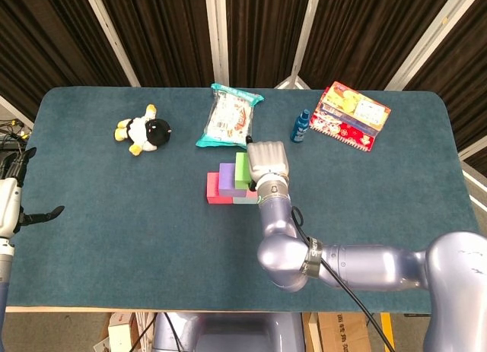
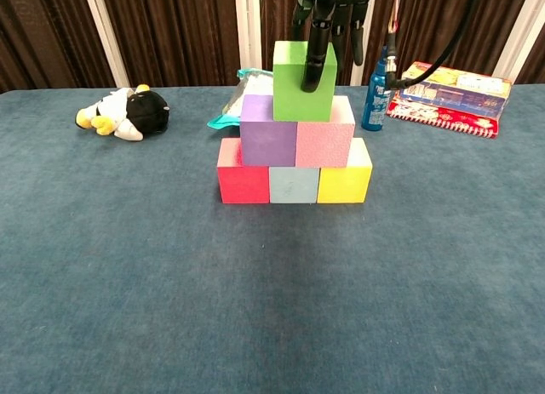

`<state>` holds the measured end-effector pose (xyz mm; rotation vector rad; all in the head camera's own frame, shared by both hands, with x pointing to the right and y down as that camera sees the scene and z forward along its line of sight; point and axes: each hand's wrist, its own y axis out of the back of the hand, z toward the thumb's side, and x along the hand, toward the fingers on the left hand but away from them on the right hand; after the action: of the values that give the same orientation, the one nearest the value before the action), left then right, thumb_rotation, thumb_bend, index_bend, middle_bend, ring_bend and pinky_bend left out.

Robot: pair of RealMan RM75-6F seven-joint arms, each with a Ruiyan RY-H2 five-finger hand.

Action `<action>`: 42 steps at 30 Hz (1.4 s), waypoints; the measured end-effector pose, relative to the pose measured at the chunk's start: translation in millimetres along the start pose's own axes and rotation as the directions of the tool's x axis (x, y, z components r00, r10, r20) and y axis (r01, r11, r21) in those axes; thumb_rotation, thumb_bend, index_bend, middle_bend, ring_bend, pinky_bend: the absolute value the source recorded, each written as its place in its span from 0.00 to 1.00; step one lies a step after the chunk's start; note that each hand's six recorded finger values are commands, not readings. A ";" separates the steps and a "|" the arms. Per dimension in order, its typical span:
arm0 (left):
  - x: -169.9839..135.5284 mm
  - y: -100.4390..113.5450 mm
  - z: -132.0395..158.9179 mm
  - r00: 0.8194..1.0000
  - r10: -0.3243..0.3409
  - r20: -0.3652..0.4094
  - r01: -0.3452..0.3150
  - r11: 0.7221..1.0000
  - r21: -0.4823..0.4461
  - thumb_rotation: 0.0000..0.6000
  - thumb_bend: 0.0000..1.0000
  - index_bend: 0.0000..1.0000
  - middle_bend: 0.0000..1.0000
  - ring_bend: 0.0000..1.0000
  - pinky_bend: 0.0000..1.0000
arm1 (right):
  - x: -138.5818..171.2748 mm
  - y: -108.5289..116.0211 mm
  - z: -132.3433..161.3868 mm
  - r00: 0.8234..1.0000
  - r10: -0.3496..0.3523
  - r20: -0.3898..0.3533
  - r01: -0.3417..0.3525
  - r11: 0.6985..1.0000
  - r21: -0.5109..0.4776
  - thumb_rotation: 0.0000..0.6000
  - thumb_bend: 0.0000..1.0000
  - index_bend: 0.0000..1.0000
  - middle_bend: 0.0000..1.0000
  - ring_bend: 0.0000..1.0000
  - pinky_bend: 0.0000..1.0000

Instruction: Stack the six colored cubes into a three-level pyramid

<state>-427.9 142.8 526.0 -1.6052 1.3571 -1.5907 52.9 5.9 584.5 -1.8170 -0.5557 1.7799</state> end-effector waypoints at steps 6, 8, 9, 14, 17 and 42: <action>0.1 0.2 0.0 1.000 0.001 0.000 -0.001 1.000 0.000 1.00 0.14 0.01 0.08 0.01 0.04 | 0.5 2.3 0.9 1.000 -0.023 -0.008 0.023 1.000 0.004 1.00 0.26 0.00 0.16 0.23 0.39; 0.0 0.3 0.3 1.000 0.001 0.001 -0.001 1.000 0.000 1.00 0.14 0.01 0.08 0.01 0.04 | 0.9 1.3 1.4 1.000 -0.026 -0.011 0.026 1.000 0.000 1.00 0.26 0.00 0.13 0.21 0.39; 0.1 0.5 0.3 1.000 0.002 0.001 -0.002 1.000 -0.001 1.00 0.14 0.01 0.08 0.01 0.04 | 1.0 1.0 1.7 1.000 -0.026 -0.012 0.026 1.000 -0.002 1.00 0.26 0.00 0.12 0.20 0.38; 0.2 1.3 0.2 1.000 0.005 0.001 -0.005 1.000 -0.001 1.00 0.14 0.01 0.08 0.01 0.04 | 2.6 0.5 3.0 0.999 -0.027 -0.018 0.027 1.000 -0.007 1.00 0.26 0.00 0.02 0.08 0.32; 0.2 1.2 0.0 1.000 0.005 0.000 -0.005 1.000 -0.001 1.00 0.14 0.01 0.08 0.01 0.04 | 4.6 0.8 3.9 0.999 -0.028 -0.024 0.028 1.000 -0.007 1.00 0.26 0.00 0.00 0.02 0.26; -1.3 4.6 -0.1 1.000 0.023 0.004 -0.023 1.000 0.015 1.00 0.14 0.01 0.08 0.01 0.04 | 43.4 41.2 -58.1 0.988 -0.154 0.008 0.153 0.985 0.079 1.00 0.26 0.00 0.00 0.00 0.17</action>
<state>-429.1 142.3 521.4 -1.5777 1.3538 -1.5803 109.8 -3.7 524.3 -1.6637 -0.6060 1.6879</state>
